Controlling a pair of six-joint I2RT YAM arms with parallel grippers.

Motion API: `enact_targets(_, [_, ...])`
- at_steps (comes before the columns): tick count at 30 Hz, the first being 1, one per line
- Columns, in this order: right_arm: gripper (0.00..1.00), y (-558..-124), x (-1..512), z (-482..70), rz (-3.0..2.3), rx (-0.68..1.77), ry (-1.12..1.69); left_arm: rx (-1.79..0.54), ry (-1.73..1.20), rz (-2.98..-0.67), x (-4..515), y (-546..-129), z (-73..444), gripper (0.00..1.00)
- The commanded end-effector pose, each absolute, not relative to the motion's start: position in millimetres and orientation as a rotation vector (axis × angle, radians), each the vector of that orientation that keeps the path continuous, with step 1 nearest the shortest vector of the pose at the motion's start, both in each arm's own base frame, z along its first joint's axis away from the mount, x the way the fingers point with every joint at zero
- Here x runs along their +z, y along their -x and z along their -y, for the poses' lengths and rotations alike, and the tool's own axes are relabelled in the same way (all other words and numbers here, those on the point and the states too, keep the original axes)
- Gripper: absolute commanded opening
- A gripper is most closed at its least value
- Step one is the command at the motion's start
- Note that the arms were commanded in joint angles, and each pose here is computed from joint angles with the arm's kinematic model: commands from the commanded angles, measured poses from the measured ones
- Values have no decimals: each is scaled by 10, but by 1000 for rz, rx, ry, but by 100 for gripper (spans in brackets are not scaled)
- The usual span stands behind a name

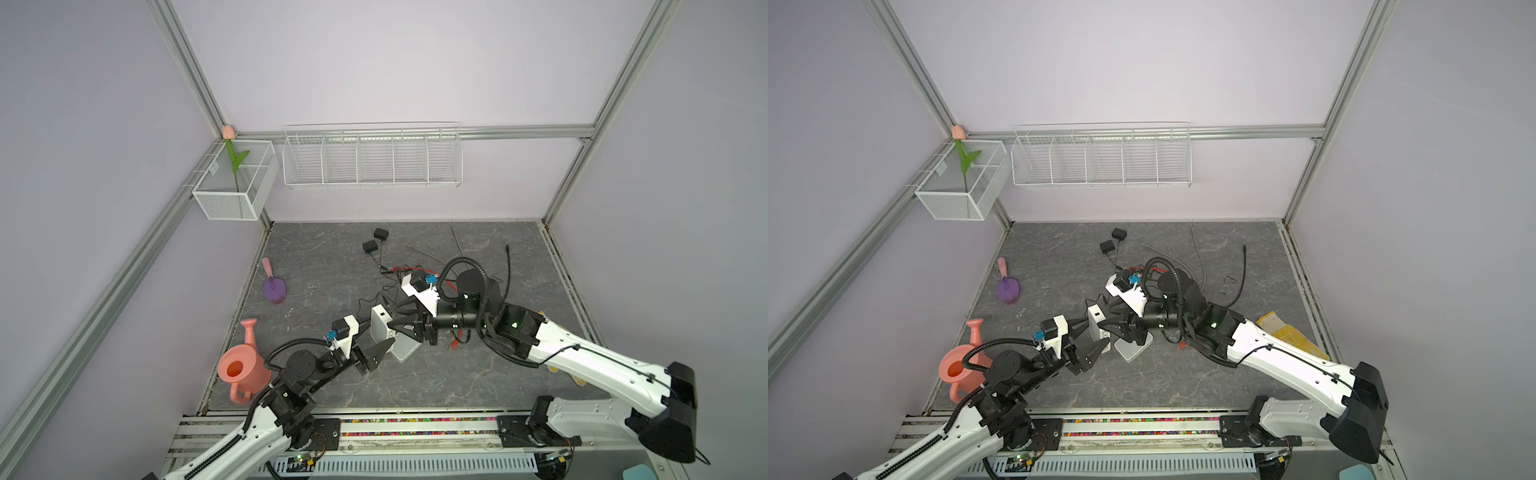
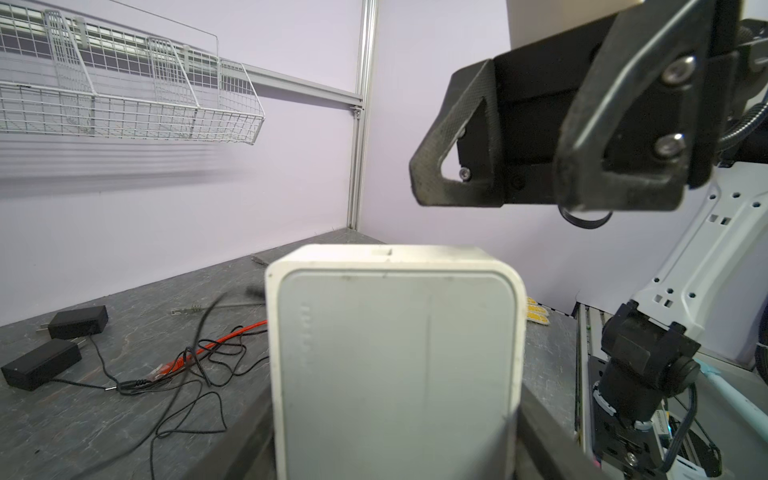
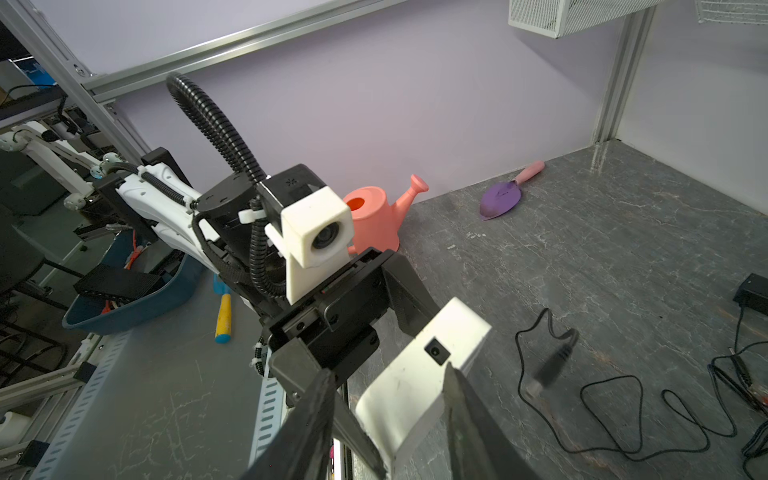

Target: Insert the plug into the switch port

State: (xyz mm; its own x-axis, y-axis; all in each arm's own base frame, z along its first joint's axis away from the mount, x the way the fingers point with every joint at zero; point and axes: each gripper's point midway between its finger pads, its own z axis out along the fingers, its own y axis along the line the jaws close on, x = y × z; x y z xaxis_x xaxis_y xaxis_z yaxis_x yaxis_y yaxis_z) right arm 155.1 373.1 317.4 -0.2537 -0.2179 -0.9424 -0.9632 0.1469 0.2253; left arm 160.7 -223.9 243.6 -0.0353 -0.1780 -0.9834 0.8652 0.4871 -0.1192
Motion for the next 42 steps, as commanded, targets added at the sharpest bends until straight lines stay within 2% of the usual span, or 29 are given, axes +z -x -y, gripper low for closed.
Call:
enact_targets(1, [45, -1550, 3205, -3658, -1612, 1145, 1164, -956, -651, -1325, 2497, -1600, 2225, 0])
enact_targets(4, [44, -1802, 3145, -3560, -1729, 1111, 1008, -936, -595, -1375, 2458, -1670, 2163, 0])
enact_targets(7, [44, -2198, 2923, -3375, -1932, 1067, 778, -775, -359, -1611, 2179, -1987, 1856, 0])
enact_targets(8, [44, -2272, 2832, -3339, -1983, 1051, 736, -729, -302, -1653, 2242, -2043, 1761, 0])
enact_targets(11, [43, -2453, 2457, -3261, -2159, 918, 673, -607, -184, -1794, 2131, -2146, 1545, 0])
enact_targets(19, [33, -2860, 1330, -3144, -2598, 462, 533, -564, 18, -2018, 1717, -2335, 1419, 0])
enact_targets(26, [35, -2974, 849, -3297, -2715, 394, 362, -553, 96, -2012, 1654, -2322, 1273, 0])
enact_targets(31, [42, -3022, 636, -3517, -2762, 352, 304, -522, 110, -2028, 1613, -2297, 1208, 0])
enact_targets(36, [42, -3098, 466, -3656, -2776, 302, 254, -519, 145, -2012, 1633, -2282, 1147, 0])
enact_targets(42, [42, -3138, 315, -3568, -2786, 194, 194, -503, 151, -2008, 1648, -2270, 1107, 0])
